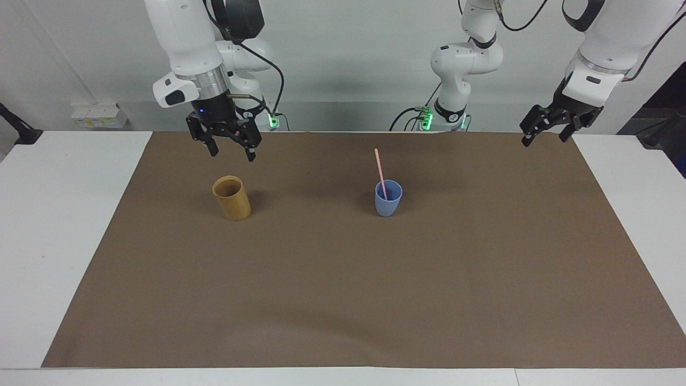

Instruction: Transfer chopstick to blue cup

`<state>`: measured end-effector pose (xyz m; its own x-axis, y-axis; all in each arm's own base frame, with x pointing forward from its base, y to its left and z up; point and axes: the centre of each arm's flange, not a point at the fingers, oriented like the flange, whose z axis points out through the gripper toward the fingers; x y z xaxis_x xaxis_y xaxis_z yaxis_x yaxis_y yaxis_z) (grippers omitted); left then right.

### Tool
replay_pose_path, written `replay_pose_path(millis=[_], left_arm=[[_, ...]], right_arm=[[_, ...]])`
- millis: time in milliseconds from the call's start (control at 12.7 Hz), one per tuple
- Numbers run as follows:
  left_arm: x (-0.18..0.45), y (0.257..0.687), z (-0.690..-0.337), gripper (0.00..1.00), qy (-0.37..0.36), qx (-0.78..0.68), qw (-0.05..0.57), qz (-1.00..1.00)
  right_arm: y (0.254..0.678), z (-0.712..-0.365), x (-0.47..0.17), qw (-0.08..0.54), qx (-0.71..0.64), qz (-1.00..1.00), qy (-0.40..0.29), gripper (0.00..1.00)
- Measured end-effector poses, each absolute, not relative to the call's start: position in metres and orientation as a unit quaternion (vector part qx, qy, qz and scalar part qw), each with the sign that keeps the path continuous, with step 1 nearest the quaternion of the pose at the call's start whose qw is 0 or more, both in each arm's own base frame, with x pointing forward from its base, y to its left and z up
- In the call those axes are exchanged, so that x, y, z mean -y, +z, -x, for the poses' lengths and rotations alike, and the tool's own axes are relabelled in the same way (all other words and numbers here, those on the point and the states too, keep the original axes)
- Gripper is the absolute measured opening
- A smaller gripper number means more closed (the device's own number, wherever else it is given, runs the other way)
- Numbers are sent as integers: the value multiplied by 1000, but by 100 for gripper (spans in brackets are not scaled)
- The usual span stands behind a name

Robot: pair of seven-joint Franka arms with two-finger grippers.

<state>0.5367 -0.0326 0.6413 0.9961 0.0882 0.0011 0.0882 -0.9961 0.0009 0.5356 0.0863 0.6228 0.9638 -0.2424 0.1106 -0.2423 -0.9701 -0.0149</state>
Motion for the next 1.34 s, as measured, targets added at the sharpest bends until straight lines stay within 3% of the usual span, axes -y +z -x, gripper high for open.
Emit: replay_pose_path(millis=[157,629,1336], left_arm=[[33,641,-537,100,1,-44,0,-999],[33,641,-537,100,1,-44,0,-999],[33,641,-537,100,1,-44,0,-999]], right_arm=[[633,-534,-81,-24,-110,992,-53,100],[657,-553,-59,-14,-126,991,-36,100],[647,-554,-43,-17,-68,997,-12,100]])
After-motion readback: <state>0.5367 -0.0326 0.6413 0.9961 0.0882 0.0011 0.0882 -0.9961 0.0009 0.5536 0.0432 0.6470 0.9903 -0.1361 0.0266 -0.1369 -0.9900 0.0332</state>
